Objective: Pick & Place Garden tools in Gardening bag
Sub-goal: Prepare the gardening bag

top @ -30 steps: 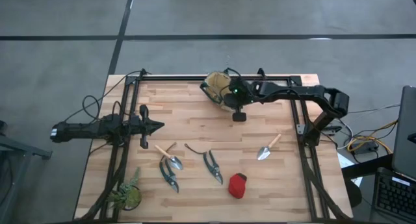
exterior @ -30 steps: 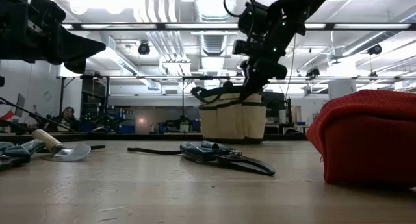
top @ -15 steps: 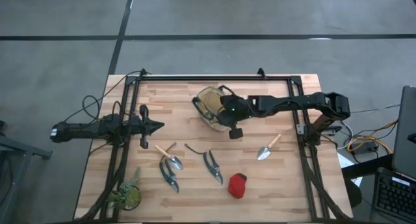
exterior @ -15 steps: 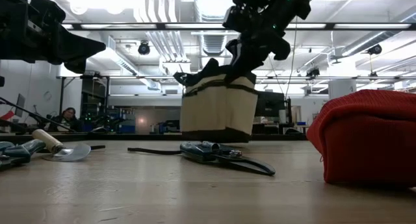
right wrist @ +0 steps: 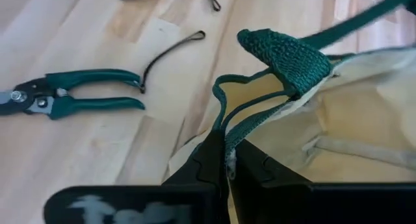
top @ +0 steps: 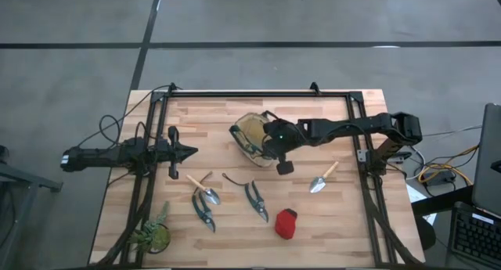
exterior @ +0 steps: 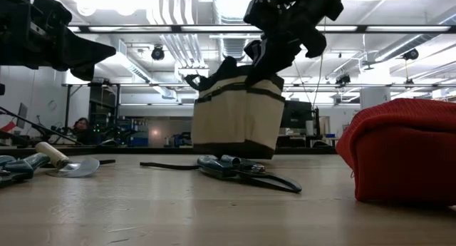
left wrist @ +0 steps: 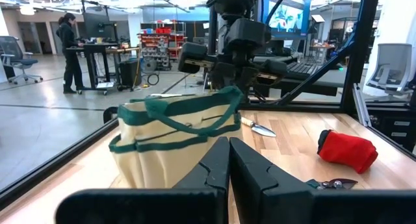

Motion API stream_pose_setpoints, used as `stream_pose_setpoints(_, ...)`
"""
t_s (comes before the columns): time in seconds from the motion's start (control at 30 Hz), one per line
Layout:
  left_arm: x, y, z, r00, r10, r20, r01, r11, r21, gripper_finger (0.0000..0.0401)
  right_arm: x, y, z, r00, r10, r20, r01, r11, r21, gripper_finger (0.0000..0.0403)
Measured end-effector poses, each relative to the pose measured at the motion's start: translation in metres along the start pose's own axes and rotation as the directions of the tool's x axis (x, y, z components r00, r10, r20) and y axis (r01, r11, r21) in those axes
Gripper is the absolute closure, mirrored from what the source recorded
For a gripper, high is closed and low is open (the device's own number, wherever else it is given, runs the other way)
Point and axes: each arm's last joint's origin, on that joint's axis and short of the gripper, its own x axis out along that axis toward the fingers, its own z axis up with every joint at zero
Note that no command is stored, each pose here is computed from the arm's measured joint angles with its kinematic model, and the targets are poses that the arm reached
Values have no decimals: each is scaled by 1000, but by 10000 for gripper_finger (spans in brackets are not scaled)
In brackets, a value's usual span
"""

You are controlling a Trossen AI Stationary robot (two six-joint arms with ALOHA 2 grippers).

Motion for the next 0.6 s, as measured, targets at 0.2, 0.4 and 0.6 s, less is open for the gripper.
stream_pose_setpoints(0.2, 0, 0, 0, 1000, 0, 0, 0, 1000, 0, 387, 0, 1, 1, 1000, -3, 2, 3, 999, 32, 343)
stream_pose_setpoints(0.4, 0, 0, 0, 1000, -1, 0, 1, 1000, 0, 387, -2, 0, 4, 1000, -8, 10, 7, 998, 60, 272)
stream_pose_setpoints(0.6, 0, 0, 0, 1000, -1, -1, 1, 1000, 0, 387, -3, -1, 6, 1000, -16, 10, 15, 997, 78, 210)
